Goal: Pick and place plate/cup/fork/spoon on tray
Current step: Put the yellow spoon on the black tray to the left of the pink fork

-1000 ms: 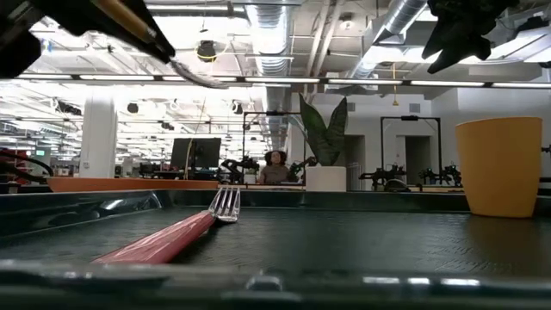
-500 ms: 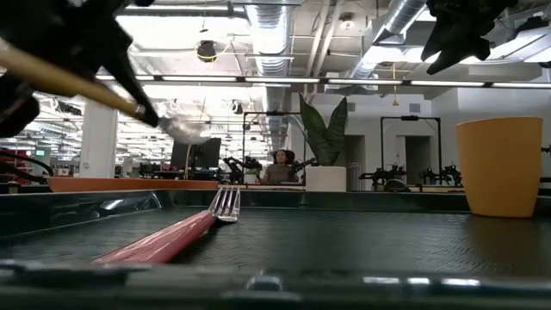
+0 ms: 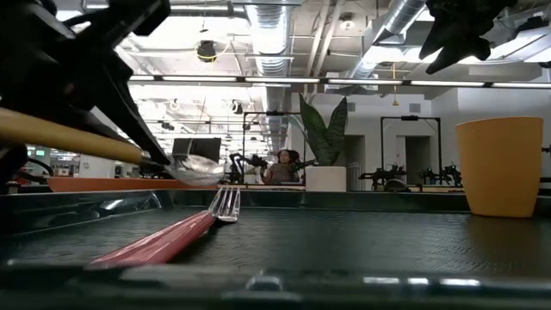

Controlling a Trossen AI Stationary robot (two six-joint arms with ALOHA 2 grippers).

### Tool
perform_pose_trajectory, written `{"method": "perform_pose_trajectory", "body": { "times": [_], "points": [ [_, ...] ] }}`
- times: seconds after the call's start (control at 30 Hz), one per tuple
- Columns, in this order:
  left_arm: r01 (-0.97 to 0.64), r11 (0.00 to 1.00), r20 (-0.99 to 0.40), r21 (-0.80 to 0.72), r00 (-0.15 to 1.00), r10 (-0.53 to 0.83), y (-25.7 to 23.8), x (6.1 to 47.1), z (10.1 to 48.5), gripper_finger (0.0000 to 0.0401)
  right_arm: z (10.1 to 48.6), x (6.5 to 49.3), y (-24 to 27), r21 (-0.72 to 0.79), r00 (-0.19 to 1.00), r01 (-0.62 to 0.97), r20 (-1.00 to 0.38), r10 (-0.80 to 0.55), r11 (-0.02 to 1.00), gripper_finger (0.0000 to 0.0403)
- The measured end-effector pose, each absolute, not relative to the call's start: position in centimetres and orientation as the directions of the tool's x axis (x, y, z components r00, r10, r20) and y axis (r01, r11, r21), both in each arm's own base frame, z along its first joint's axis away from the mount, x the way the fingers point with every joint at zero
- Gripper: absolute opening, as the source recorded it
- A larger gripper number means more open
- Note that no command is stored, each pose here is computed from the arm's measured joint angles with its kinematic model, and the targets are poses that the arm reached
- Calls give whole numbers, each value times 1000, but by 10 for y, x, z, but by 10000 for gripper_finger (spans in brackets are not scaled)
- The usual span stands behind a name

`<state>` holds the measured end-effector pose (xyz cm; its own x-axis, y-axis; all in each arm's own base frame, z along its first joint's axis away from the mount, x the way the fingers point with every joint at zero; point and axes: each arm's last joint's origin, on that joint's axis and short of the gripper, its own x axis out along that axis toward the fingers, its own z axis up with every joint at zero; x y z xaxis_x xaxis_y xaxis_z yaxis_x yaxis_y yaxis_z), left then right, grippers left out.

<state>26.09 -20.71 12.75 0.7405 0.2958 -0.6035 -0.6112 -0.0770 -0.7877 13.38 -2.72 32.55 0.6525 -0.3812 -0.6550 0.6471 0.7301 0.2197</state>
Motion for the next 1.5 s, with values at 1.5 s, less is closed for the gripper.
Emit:
{"method": "perform_pose_trajectory", "body": {
  "times": [1.5],
  "points": [
    [-719,-55,-708,-693,664,239,-199,260,124,41,326,135,-27,242,663,648,-646,-378,722,244]
  ]
}}
